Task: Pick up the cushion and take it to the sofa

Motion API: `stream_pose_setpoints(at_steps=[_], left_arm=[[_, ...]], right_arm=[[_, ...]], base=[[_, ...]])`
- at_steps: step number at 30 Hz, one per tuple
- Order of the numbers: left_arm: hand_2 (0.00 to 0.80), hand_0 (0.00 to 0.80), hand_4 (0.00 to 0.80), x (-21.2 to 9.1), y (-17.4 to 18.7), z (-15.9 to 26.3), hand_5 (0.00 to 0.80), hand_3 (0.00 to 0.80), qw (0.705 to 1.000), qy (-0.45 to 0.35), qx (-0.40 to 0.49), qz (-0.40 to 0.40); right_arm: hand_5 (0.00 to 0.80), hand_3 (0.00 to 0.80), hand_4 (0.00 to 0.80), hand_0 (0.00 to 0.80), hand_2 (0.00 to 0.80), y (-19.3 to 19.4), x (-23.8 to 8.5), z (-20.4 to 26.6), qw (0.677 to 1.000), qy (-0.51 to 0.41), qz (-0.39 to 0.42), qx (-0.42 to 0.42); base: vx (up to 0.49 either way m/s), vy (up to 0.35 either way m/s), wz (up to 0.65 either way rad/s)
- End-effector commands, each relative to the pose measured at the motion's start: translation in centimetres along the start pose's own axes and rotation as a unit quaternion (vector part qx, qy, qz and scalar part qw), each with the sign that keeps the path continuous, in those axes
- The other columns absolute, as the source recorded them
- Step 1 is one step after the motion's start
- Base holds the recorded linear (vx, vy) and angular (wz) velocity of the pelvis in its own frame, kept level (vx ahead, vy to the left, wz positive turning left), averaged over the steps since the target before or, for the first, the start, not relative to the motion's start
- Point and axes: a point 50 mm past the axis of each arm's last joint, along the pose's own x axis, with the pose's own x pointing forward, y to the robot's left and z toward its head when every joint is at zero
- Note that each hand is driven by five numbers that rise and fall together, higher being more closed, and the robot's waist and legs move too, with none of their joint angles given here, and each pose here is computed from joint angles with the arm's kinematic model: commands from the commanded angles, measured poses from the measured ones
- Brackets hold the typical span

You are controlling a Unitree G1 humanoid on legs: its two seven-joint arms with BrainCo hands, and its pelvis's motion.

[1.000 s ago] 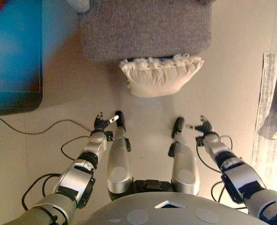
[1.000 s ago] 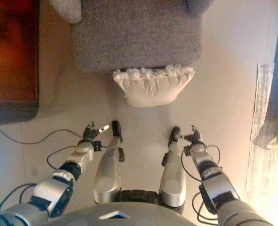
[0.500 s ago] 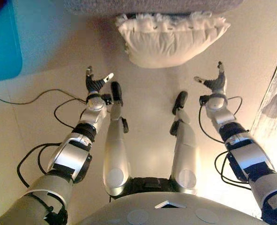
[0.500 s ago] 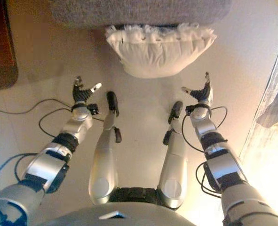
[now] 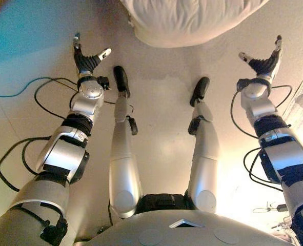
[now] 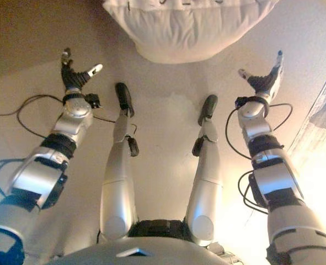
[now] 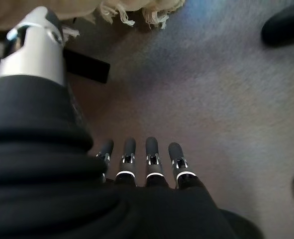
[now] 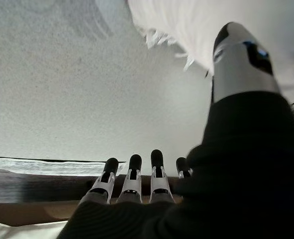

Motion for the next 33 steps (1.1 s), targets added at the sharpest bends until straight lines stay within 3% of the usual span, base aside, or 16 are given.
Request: stream_pose_setpoints(at_steps=[1, 13, 22, 33], left_arm=[[0.000, 0.000, 0.000, 1.3, 0.4, 2.9, 0.000, 0.000, 0.998, -0.057, 0.010, 0.001], [0.000, 0.000, 0.000, 2.9, -0.7, 12.5, 0.000, 0.000, 0.980, -0.195, 0.011, -0.048], [0.000, 0.000, 0.000, 2.6, -2.0, 16.8, 0.000, 0.000, 0.964, -0.246, 0.007, -0.100], [0.000, 0.000, 0.000, 2.1, -3.7, 17.1, 0.000, 0.000, 0.960, -0.204, -0.077, -0.178]], right_arm=[[0.000, 0.000, 0.000, 0.000, 0.000, -2.9, 2.1, 2.1, 0.998, -0.039, -0.039, 0.025], [0.000, 0.000, 0.000, 0.000, 0.000, -2.4, 3.5, 12.3, 0.980, -0.192, -0.006, 0.050], [0.000, 0.000, 0.000, 0.000, 0.000, -1.6, 3.2, 17.1, 0.963, -0.257, 0.053, 0.067], [0.000, 0.000, 0.000, 0.000, 0.000, 2.0, 1.8, 17.7, 0.931, -0.203, 0.230, 0.196]], base=[[-0.008, 0.012, -0.08], [-0.005, 0.006, -0.03], [0.000, 0.000, 0.00], [0.002, -0.001, 0.00]])
